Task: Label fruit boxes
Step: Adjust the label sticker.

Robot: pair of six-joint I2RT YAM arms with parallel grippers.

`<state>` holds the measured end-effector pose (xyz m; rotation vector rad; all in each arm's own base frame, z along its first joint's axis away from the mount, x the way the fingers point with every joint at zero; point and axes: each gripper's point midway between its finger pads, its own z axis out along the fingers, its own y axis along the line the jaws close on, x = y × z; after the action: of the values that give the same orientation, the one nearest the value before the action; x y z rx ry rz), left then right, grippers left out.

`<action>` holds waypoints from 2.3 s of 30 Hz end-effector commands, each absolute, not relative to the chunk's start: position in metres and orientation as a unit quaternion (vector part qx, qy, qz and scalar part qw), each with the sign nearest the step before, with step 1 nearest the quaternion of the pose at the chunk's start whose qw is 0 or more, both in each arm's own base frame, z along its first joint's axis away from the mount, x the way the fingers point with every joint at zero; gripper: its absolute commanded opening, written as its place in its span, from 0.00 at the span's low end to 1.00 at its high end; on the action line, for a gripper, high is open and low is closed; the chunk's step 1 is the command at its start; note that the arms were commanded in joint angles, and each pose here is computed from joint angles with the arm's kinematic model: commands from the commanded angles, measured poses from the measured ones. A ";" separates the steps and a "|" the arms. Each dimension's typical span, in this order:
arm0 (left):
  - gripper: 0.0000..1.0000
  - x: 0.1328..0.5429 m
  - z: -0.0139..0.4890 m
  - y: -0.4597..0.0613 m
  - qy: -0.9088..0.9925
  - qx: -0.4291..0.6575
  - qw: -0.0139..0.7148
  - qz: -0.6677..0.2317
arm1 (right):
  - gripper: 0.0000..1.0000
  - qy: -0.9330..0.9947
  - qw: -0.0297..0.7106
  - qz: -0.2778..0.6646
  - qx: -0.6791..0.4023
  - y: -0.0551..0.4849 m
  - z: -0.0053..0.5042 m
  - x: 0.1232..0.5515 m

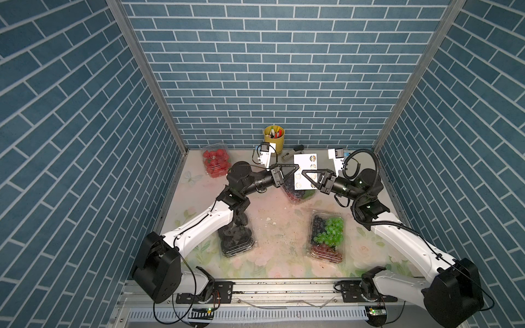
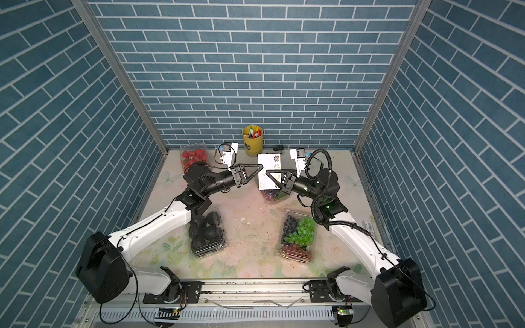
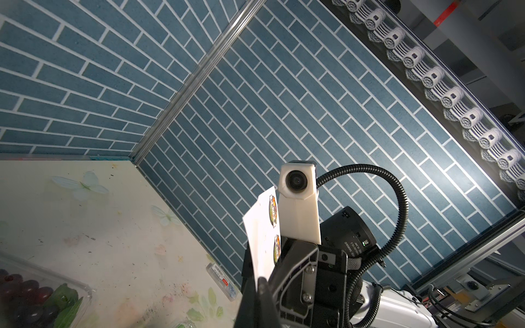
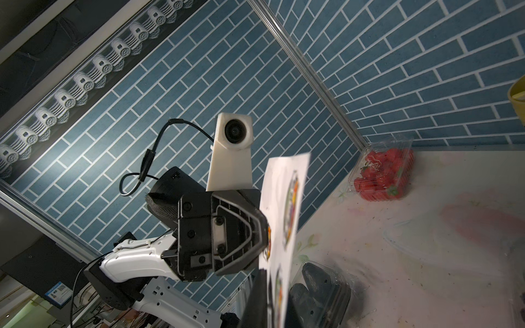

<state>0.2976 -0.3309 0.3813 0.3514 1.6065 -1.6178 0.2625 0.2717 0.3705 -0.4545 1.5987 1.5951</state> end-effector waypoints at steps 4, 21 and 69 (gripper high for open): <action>0.00 0.292 0.399 -0.333 0.613 0.157 0.414 -0.654 | 0.14 0.625 0.426 0.627 -0.186 0.268 0.377 0.261; 0.20 0.291 0.402 -0.335 0.604 0.161 0.410 -0.665 | 0.00 0.619 0.418 0.636 -0.193 0.272 0.379 0.262; 0.00 0.297 0.397 -0.345 0.603 0.150 0.372 -0.690 | 0.00 0.592 0.421 0.651 -0.217 0.271 0.392 0.252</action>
<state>0.3034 -0.3405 0.3873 0.3382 1.5762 -1.7387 0.2623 0.2709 0.3741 -0.4844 1.5680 1.6030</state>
